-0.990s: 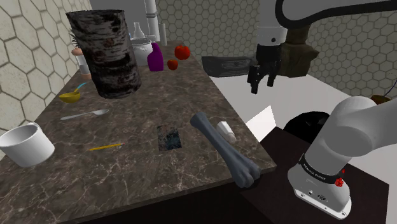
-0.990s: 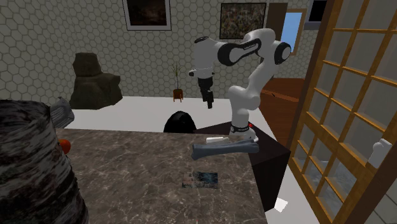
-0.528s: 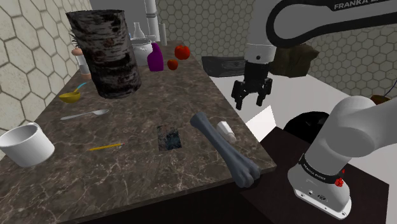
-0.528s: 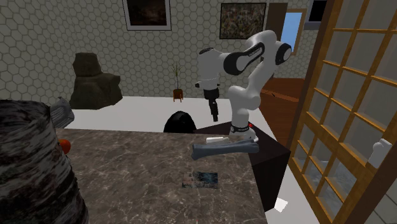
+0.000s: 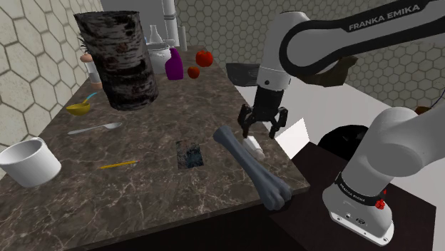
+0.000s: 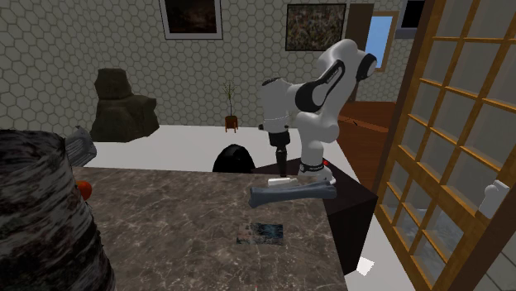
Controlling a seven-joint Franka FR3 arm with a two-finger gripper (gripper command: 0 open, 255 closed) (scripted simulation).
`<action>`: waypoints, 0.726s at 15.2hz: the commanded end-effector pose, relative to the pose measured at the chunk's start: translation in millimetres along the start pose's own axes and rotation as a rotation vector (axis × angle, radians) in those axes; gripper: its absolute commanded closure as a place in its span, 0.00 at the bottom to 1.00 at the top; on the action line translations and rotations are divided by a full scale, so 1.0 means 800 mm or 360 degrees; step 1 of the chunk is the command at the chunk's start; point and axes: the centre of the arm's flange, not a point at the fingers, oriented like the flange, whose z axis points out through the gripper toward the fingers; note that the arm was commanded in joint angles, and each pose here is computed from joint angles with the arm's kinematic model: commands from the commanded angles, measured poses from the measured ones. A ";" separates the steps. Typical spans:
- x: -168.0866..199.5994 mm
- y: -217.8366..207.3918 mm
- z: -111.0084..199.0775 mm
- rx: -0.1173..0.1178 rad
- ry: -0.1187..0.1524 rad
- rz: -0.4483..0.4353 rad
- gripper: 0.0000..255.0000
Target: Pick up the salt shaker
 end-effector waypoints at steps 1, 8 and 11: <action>0.001 0.000 0.012 0.0010 -0.0001 0.0015 0.00; 0.008 0.006 0.048 0.0010 -0.0001 0.0015 0.00; 0.008 0.006 0.047 0.0010 -0.0001 0.0015 1.00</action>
